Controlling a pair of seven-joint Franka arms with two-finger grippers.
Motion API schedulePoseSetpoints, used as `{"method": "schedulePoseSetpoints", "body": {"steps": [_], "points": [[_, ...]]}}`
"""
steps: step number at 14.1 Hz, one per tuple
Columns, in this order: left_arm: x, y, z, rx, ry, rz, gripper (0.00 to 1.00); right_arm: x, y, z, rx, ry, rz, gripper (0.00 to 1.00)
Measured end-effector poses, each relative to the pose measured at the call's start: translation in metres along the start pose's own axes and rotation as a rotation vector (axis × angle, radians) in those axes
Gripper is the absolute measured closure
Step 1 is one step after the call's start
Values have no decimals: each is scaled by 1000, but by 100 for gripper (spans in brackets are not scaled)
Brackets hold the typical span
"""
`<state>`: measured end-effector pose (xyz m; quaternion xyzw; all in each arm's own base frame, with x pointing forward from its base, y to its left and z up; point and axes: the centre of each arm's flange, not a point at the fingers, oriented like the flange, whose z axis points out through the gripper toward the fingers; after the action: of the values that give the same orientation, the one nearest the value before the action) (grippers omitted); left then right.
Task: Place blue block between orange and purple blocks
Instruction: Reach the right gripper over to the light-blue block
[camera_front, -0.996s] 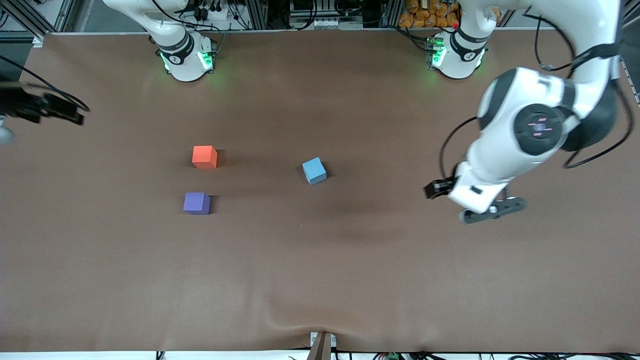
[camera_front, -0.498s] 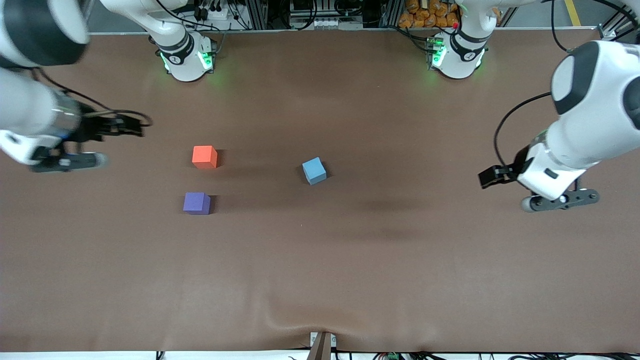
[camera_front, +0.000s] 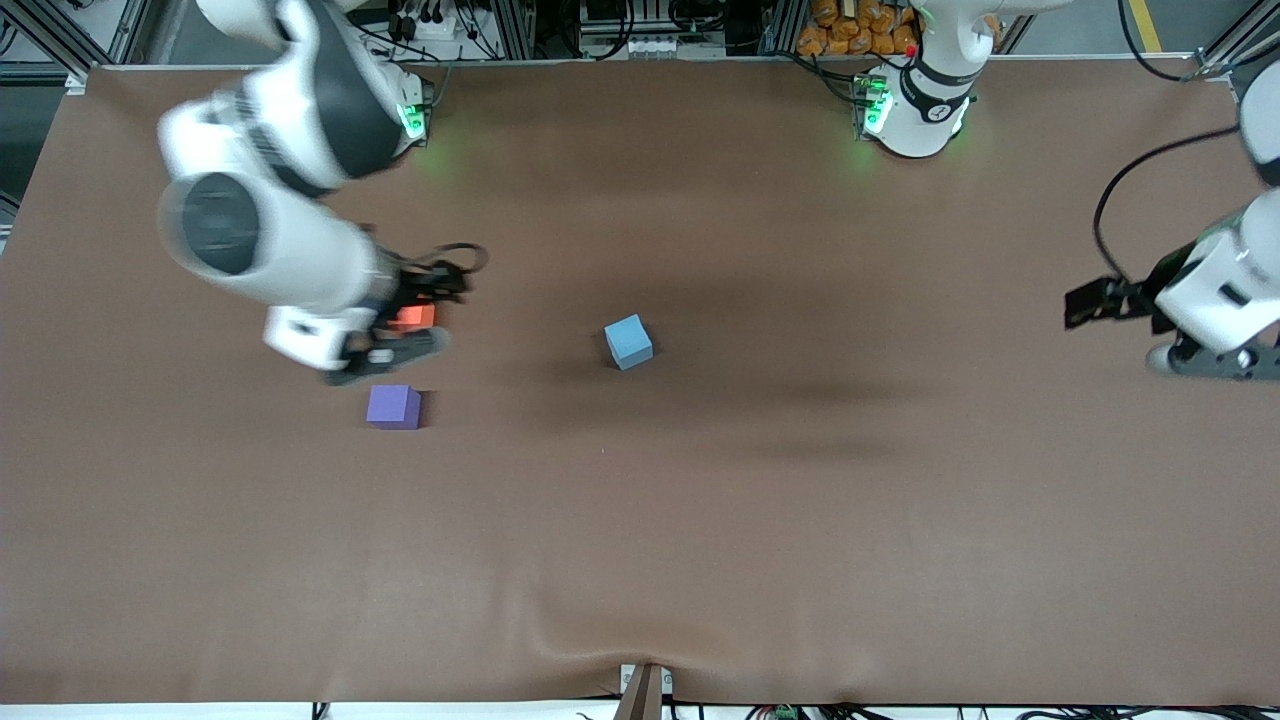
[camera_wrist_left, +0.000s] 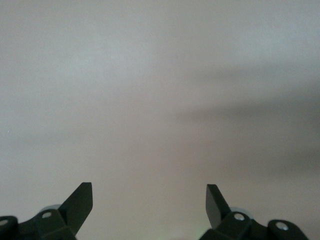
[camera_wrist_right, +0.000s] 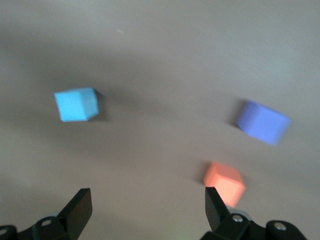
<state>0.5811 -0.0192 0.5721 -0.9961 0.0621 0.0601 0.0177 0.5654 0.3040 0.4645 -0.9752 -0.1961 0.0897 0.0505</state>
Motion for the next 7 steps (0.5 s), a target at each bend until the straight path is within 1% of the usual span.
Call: {"method": "schedulePoseSetpoints", "body": {"steps": [1,3,5,7], "points": [[-12,2,-12,1,2,8,0,5,-23,20,-5,23,-32,0],[-31,7,-36,5,32,14,0,12,-57,59,-13,54,-80,0],[-40,11,-49,7,53,13,0,17,-86,96,-15,93,-79,0],[-43,13,-53,5,60,6,0,18,-119,135,-14,127,-48,0]]}}
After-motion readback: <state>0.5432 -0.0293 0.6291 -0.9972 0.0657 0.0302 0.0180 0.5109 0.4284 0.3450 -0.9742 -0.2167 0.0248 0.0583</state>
